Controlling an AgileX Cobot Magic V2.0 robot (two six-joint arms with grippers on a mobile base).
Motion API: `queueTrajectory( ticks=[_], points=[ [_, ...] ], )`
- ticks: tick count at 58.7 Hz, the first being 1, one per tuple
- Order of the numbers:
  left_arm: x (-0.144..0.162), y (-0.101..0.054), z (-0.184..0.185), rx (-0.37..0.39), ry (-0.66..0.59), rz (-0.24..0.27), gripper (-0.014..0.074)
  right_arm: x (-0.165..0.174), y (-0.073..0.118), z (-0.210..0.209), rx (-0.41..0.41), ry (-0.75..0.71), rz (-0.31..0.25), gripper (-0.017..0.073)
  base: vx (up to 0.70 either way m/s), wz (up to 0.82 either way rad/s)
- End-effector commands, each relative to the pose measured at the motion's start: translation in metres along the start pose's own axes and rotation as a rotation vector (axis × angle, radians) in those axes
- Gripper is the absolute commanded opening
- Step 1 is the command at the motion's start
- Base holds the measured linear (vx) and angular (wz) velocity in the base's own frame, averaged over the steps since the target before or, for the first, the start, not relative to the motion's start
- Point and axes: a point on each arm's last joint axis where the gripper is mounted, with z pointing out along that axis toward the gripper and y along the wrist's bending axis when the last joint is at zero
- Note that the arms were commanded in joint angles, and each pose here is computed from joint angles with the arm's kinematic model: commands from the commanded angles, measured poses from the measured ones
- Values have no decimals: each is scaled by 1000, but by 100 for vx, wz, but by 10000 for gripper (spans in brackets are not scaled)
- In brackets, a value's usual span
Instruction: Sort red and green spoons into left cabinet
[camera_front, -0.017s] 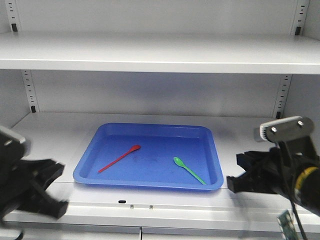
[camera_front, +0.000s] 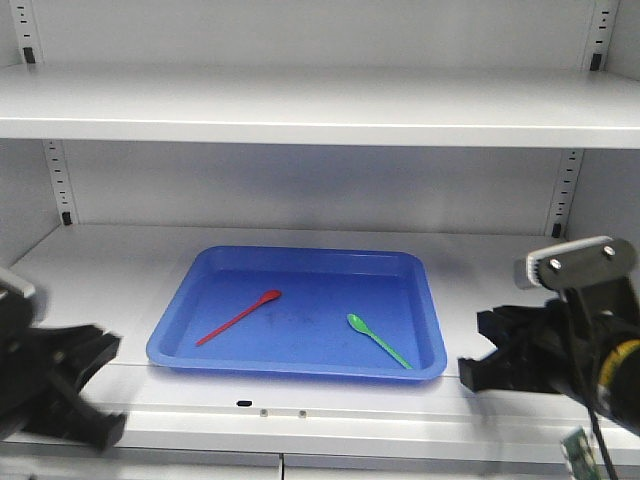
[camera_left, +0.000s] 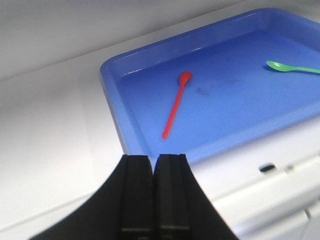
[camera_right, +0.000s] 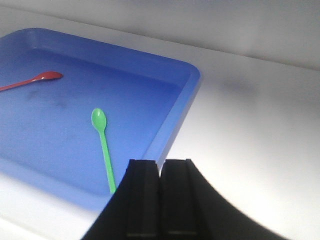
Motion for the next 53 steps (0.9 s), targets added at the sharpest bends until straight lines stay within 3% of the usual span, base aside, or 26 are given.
queueTrajectory(
  ticks=[1, 11, 30, 53],
  points=[
    [-7, -4, -34, 30, -146, -23, -4, -13, 2, -25, -22, -114, -5, -3, 0, 0],
    [19, -6, -73, 24, -194, -94, -3, 8, 3, -51, -24, -114, 10, -3, 0, 0],
    [31, -6, -118, -6, -318, -73, -3, 20, 4, -69, -21, -124, 8, -3, 0, 0],
    [31, -5, -122, -11, -328, -77, -3, 20, 4, -69, -18, -120, 8, -3, 0, 0]
  ],
)
